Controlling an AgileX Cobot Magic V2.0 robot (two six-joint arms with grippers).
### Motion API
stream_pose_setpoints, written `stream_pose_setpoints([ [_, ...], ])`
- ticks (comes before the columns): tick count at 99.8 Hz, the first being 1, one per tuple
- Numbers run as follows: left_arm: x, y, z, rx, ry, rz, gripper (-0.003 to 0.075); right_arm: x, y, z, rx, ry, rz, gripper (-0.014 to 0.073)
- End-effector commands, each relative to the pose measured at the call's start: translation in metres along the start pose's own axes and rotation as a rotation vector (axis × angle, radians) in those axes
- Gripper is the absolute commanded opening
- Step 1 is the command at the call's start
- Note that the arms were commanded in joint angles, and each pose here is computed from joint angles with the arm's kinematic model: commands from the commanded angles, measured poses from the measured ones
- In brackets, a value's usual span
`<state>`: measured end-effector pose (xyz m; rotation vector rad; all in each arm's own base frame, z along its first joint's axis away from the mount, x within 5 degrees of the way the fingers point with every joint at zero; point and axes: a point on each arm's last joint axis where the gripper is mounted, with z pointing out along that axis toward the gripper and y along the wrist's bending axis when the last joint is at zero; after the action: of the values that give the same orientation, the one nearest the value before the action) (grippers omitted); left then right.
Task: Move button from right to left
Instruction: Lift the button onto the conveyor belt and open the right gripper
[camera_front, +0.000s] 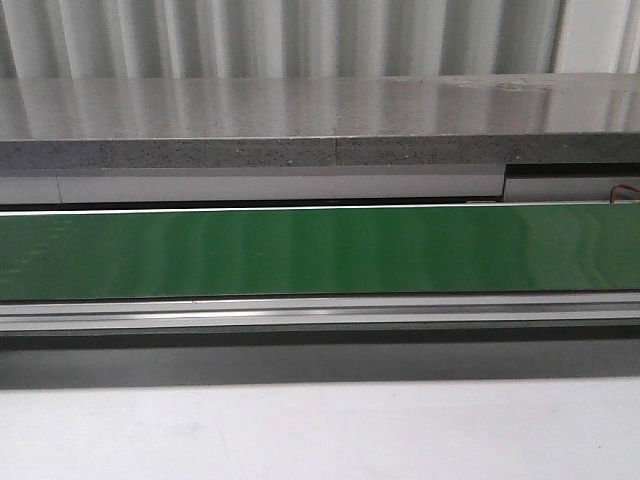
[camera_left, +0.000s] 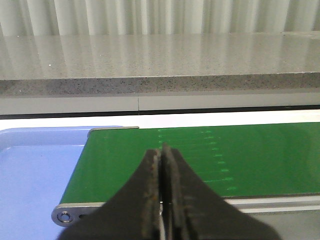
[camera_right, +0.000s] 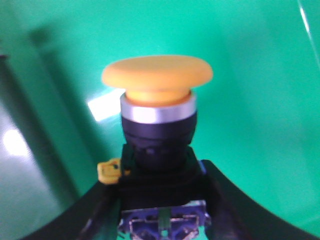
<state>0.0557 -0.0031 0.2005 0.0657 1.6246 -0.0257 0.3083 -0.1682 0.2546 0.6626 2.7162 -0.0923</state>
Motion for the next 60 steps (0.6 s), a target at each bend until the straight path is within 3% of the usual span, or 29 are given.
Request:
stream_pose_setpoints([
  [1, 0.0, 0.0, -0.001, 0.001, -0.084, -0.009, -0.002, -0.004, 0.012, -0.039, -0.014, -0.112, -0.041, 0.0174],
  [39, 0.0, 0.0, -0.001, 0.001, -0.084, -0.009, -0.002, 0.01, 0.087, -0.041, -0.092, -0.058, -0.268, 0.0176],
  [60, 0.0, 0.0, -0.001, 0.001, -0.084, -0.009, -0.002, 0.016, 0.102, -0.004, -0.094, 0.091, -0.321, 0.0245],
])
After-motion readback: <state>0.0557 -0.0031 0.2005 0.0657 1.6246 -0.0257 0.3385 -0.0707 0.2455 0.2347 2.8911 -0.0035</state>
